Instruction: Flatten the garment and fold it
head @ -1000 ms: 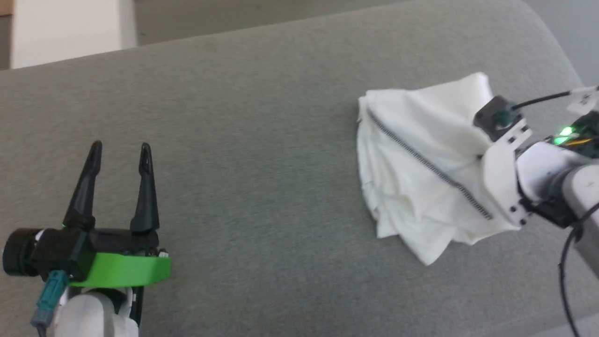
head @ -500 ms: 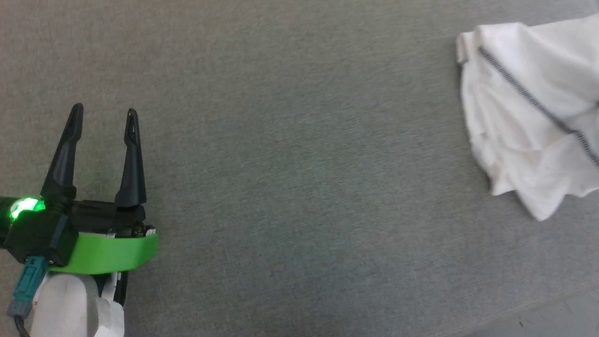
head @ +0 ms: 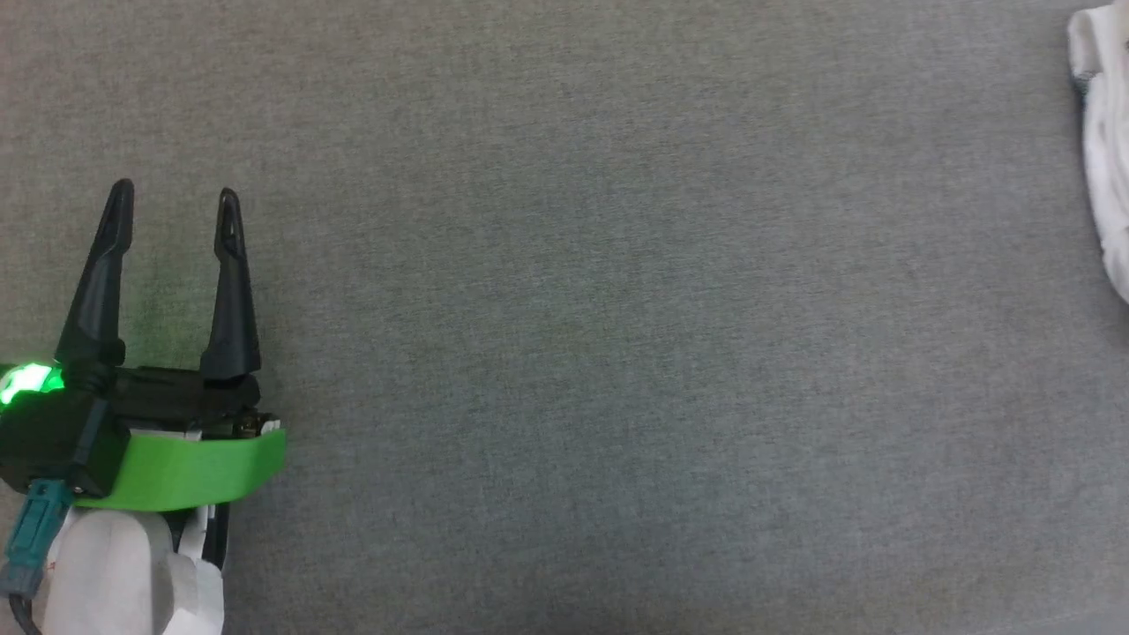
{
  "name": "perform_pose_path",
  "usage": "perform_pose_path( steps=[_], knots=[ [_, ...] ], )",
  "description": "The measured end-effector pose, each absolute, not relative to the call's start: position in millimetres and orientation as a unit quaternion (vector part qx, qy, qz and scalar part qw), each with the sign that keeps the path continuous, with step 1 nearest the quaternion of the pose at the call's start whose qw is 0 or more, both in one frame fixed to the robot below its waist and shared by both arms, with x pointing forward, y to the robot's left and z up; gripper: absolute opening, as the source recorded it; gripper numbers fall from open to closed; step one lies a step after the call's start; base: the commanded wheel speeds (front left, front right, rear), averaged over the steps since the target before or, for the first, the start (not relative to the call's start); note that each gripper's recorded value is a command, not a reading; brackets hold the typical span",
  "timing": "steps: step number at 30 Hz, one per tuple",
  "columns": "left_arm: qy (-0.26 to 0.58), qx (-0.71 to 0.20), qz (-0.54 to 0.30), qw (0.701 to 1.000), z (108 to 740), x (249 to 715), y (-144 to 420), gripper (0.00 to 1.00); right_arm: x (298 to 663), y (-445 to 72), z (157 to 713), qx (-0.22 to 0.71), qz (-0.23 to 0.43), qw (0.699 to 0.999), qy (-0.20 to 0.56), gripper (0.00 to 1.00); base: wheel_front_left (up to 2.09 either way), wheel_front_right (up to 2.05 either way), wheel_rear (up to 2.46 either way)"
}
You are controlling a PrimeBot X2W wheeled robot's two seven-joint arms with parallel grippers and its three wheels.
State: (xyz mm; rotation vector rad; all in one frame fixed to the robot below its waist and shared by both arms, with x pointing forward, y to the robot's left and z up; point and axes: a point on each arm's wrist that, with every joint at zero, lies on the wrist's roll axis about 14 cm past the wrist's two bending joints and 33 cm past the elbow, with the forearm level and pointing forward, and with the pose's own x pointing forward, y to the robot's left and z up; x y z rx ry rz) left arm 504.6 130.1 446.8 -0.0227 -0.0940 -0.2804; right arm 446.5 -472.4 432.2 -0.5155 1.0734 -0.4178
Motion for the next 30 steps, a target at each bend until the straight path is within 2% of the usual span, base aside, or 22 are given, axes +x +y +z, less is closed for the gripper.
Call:
perform_pose_path(
  steps=[1,2,6,12,17,19,22,26,30],
  knots=[
    [-0.045,-0.009,-0.138,0.989,445.9,504.3,132.1,1.00,444.3,-474.5,430.5,-0.238,-0.203,0.804,0.506,0.32,0.00,0.00,0.00],
    [-0.045,-0.008,-0.136,0.990,445.7,504.1,133.5,1.00,442.0,-476.6,429.7,-0.232,-0.212,0.801,0.510,1.00,0.00,0.00,0.00],
    [-0.048,-0.006,-0.135,0.990,449.9,502.8,134.9,1.00,441.7,-478.7,438.2,-0.225,-0.231,0.810,0.489,1.00,0.00,0.00,0.00],
    [-0.063,-0.011,-0.131,0.989,468.3,497.9,134.1,1.00,460.5,-475.0,483.2,-0.247,-0.228,0.857,0.390,1.00,0.00,0.00,0.00],
    [-0.079,-0.024,-0.119,0.989,489.7,489.2,133.3,1.00,496.3,-448.3,554.5,-0.250,-0.198,0.924,0.213,1.00,0.00,0.00,0.00],
    [-0.090,-0.025,-0.114,0.989,501.9,485.2,134.9,1.00,508.3,-427.4,581.2,-0.205,-0.181,0.954,0.128,1.00,0.00,0.00,0.00],
    [-0.108,-0.025,-0.103,0.988,521.5,476.8,139.6,1.00,518.2,-384.2,617.3,-0.137,-0.137,0.981,0.005,1.00,0.00,0.00,0.00],
    [-0.130,-0.024,-0.078,0.988,544.0,465.9,149.6,1.00,517.8,-323.6,655.7,-0.071,-0.080,0.988,-0.107,1.00,0.00,0.00,0.00],
    [-0.147,-0.021,-0.056,0.987,562.3,452.1,160.6,1.00,496.1,-273.1,680.6,-0.001,-0.038,0.980,-0.195,1.00,0.00,0.00,0.00]
  ],
)
